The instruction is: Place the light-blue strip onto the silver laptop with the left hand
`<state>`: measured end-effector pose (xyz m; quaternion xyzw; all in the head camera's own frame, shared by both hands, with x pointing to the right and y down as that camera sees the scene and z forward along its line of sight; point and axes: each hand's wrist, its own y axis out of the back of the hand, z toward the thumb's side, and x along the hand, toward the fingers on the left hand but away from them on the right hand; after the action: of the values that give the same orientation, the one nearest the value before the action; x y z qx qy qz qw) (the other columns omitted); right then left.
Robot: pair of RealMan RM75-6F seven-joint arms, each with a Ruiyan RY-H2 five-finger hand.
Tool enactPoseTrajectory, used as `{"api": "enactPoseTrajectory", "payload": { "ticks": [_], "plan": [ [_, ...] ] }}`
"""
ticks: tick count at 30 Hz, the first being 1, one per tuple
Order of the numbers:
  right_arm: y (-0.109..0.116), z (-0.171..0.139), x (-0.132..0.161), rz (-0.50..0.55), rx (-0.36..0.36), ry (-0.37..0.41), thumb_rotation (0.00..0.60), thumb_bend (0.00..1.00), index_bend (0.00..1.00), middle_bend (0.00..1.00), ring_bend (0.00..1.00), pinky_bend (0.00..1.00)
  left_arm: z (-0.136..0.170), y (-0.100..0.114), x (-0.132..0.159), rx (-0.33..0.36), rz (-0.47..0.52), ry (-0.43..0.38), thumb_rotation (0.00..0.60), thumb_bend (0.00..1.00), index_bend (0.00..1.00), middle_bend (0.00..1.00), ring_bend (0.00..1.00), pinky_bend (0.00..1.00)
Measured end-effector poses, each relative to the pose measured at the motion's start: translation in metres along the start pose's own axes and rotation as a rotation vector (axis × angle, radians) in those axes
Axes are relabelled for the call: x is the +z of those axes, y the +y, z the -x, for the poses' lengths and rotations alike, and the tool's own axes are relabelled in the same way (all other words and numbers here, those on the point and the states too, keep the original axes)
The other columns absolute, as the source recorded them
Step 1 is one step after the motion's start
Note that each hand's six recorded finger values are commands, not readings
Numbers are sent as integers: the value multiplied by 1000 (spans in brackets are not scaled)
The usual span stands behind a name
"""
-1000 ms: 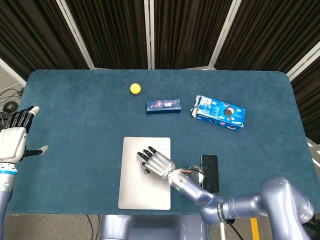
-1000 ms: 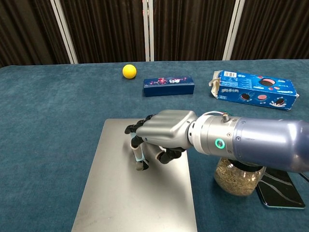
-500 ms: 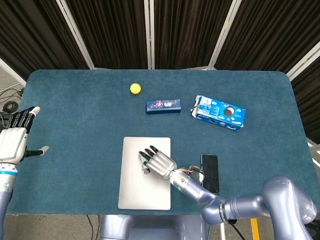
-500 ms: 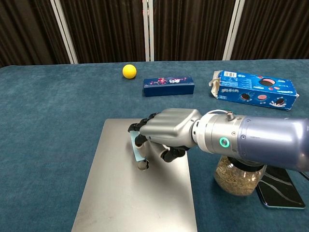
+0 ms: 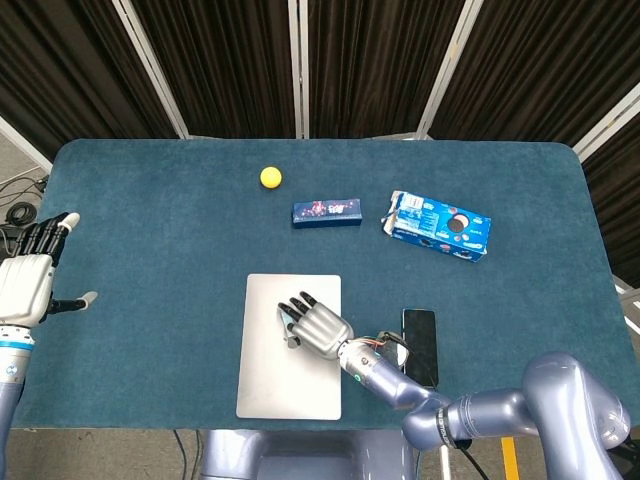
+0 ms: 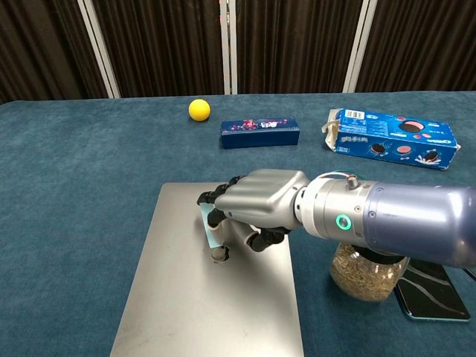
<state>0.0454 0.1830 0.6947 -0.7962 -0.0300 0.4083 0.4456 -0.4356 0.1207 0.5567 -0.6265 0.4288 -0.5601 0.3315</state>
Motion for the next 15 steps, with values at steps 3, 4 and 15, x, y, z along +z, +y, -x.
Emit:
{"api": "enactPoseTrajectory", "payload": {
  "ticks": [3, 4, 15],
  "plan": [
    [10, -1, 0, 11, -25, 0, 600, 1000, 379, 0, 0, 0, 0, -1, 0, -2, 0, 0, 600, 0, 0, 0, 0, 0],
    [15, -3, -1, 16, -37, 1, 600, 1000, 379, 0, 0, 0, 0, -1, 0, -2, -1, -1, 600, 0, 0, 0, 0, 0],
    [84, -63, -49, 2, -264, -81, 600, 720, 306, 0, 0, 0, 2, -1, 1, 1, -10, -4, 600, 0, 0, 0, 0, 0]
  ]
}}
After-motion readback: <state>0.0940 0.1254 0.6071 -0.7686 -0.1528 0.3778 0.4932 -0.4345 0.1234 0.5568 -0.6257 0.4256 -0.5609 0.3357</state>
